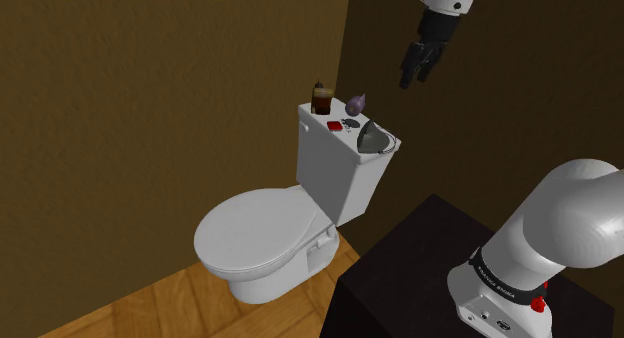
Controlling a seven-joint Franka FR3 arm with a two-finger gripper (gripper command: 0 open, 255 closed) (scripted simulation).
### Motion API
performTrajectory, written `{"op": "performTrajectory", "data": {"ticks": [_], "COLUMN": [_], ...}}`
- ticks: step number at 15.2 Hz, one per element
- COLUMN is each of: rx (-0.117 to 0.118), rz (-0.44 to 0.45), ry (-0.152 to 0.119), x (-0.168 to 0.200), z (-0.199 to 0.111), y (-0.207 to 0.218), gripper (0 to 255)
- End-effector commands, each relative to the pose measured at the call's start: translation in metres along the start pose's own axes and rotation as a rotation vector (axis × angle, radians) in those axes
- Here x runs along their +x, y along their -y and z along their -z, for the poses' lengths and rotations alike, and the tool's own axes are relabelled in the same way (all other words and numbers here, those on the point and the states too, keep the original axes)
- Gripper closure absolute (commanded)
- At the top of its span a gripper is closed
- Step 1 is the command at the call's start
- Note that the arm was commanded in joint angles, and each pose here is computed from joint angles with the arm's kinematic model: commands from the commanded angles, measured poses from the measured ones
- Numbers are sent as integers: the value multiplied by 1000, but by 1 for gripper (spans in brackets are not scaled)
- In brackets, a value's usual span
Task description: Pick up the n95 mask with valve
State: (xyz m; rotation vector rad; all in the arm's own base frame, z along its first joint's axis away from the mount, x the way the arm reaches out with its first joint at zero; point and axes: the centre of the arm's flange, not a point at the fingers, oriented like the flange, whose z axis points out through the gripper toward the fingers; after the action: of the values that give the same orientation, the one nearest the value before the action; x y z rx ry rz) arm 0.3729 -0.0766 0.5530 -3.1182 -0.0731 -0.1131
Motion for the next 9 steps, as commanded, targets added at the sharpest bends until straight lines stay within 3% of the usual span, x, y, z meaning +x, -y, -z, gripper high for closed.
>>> {"op": "performTrajectory", "data": {"ticks": [1,9], "rx": [9,48], "rz": [21,97], "ry": [15,77], "x": [15,72], "z": [-21,-96], "y": [-19,-83], "gripper": [0,0]}}
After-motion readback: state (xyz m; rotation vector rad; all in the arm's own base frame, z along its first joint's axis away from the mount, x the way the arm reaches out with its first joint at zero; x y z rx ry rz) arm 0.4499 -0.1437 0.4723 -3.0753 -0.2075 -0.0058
